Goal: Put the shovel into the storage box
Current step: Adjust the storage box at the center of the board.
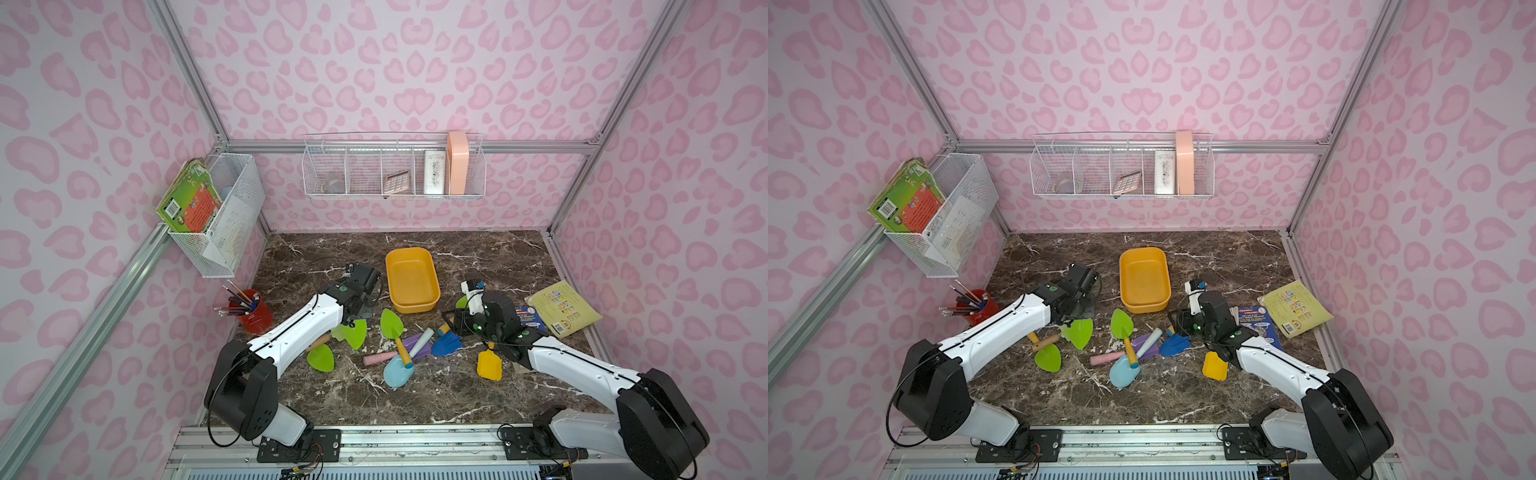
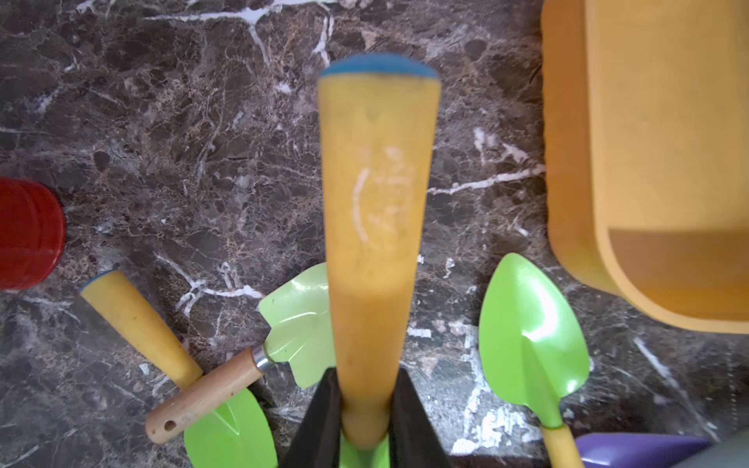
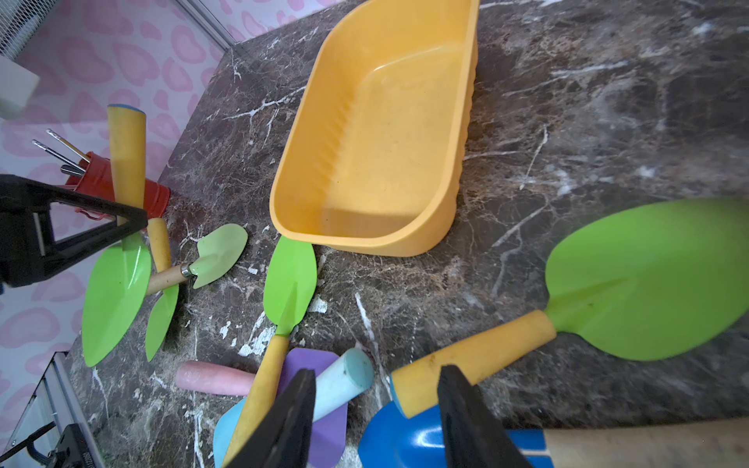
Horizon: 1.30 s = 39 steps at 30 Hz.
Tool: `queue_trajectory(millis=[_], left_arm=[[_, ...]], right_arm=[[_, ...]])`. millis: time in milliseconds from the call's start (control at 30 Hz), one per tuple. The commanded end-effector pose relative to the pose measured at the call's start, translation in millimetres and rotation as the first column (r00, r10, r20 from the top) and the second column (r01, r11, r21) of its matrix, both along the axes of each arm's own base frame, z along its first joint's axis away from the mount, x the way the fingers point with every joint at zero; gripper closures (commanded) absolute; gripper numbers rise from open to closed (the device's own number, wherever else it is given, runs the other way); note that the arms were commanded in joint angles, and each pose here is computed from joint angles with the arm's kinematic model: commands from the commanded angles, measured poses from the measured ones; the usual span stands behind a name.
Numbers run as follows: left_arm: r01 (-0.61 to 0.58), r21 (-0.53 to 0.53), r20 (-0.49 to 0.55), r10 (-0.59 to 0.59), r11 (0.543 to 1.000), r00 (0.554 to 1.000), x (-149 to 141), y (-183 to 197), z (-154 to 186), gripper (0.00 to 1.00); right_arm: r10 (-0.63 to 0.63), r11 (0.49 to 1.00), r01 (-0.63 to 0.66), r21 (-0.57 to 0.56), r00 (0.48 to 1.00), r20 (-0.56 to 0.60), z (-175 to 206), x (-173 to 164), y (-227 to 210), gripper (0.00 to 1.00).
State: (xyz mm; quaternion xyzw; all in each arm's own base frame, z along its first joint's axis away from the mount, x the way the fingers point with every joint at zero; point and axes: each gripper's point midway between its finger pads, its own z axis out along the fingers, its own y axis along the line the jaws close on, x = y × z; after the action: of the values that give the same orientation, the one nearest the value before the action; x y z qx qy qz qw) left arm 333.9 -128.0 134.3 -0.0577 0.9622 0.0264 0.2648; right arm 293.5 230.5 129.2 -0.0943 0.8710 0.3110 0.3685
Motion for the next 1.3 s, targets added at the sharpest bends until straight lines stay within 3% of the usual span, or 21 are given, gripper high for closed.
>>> queue_trajectory(millis=[0, 167, 333, 667, 1033, 1133, 1267], left_arm=[[0.032, -0.04, -0.004, -0.032, 0.999, 0.999, 4, -11, 11, 0.92], [0.056, -0.127, 0.018, -0.054, 0.99, 0.998, 21, -35, 27, 0.92], [0.078, -0.201, 0.04, -0.071, 0.977, 0.997, 44, -62, 40, 0.92], [0.127, -0.272, 0.092, -0.106, 0.954, 0.99, 96, -108, 54, 0.91], [0.223, -0.309, 0.162, -0.18, 0.925, 0.97, 142, -148, 38, 0.9], [0.23, -0.312, 0.15, -0.191, 0.922, 0.97, 150, -155, 27, 0.9], [0.229, -0.308, 0.122, -0.2, 0.923, 0.972, 158, -161, 7, 0.9]], right_arm=[[0.0, 1.0, 0.0, -0.015, 0.999, 0.036, 9, 8, 2, 0.47], [-0.043, 0.998, 0.045, -0.052, 0.998, 0.048, 19, 35, 1, 0.43], [-0.072, 0.996, 0.073, -0.047, 0.997, 0.005, 17, 72, 3, 0.45], [-0.095, 0.993, 0.088, -0.08, 0.992, -0.088, -17, 129, 9, 0.5], [-0.04, 0.996, 0.026, -0.088, 0.985, -0.166, -51, 124, 34, 0.63], [-0.032, 0.995, 0.016, -0.094, 0.984, -0.176, -56, 116, 39, 0.68], [-0.036, 0.996, 0.018, -0.092, 0.981, -0.191, -63, 105, 39, 0.69]])
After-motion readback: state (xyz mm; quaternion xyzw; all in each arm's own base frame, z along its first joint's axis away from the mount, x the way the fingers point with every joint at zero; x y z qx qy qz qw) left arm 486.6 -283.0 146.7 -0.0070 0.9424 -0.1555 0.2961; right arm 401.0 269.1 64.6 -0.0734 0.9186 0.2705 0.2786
